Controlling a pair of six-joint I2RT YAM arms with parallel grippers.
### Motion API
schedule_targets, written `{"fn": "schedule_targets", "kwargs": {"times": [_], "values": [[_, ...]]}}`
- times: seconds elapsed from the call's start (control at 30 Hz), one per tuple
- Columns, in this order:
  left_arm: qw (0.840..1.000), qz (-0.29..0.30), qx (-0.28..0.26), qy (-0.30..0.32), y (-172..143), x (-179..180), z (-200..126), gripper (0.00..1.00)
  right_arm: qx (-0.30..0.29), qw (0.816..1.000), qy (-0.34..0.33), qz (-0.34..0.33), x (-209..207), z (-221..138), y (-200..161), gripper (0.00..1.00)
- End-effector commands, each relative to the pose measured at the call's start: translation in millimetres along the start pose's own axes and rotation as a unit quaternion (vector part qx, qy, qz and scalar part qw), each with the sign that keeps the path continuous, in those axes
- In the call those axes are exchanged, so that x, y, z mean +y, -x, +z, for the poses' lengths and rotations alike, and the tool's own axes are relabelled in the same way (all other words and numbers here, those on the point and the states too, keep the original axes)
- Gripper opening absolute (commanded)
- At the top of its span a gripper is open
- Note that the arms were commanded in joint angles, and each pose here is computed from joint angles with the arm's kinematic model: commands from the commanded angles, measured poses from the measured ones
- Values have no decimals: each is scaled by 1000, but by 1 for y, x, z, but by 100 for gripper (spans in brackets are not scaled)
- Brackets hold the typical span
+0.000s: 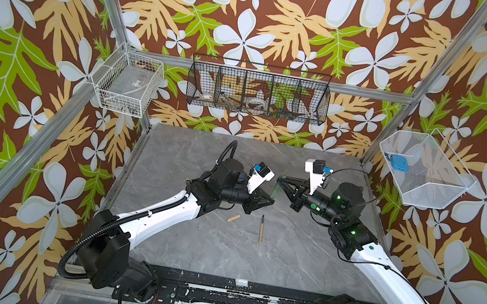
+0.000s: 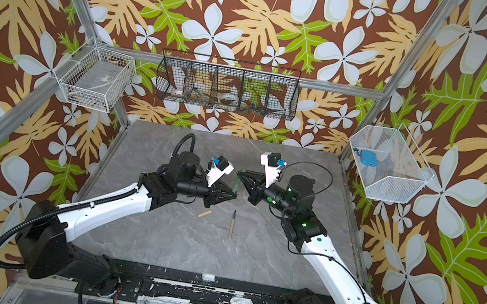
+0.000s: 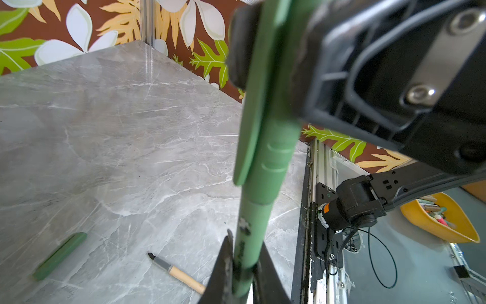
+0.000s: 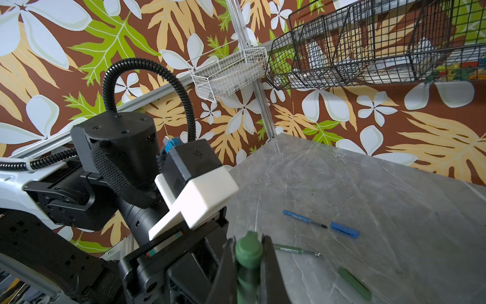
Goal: Insert pens into pen caps
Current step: Put on the pen cap to the pen.
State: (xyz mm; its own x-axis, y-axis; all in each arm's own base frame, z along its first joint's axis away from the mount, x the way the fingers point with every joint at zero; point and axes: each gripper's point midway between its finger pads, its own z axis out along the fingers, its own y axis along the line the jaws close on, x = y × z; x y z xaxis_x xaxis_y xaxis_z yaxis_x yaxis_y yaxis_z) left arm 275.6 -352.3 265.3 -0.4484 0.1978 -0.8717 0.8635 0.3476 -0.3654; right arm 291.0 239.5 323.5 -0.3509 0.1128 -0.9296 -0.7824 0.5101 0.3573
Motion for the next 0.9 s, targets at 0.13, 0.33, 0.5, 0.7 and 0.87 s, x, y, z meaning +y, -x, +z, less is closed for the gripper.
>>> {"fn": "schedule_targets", "kwargs": {"times": [0.13, 0.33, 0.5, 0.7, 0.87], "values": [[912, 162, -370, -66, 174, -61, -72, 0, 163, 983, -4, 87, -1, -12, -78, 0], [937, 111, -327, -52, 135, -34, -45, 0, 153, 986, -41, 52, -17, -2, -47, 0], [953, 84, -291, -26, 104, -17, -32, 3, 146, 987, -62, 35, -34, 4, -20, 0], [957, 74, -279, -8, 91, -10, -32, 13, 135, 988, -75, 31, -50, 10, -3, 0], [963, 59, -263, -7, 80, -3, -23, 17, 126, 987, -100, 25, -64, 13, 10, 0]]}}
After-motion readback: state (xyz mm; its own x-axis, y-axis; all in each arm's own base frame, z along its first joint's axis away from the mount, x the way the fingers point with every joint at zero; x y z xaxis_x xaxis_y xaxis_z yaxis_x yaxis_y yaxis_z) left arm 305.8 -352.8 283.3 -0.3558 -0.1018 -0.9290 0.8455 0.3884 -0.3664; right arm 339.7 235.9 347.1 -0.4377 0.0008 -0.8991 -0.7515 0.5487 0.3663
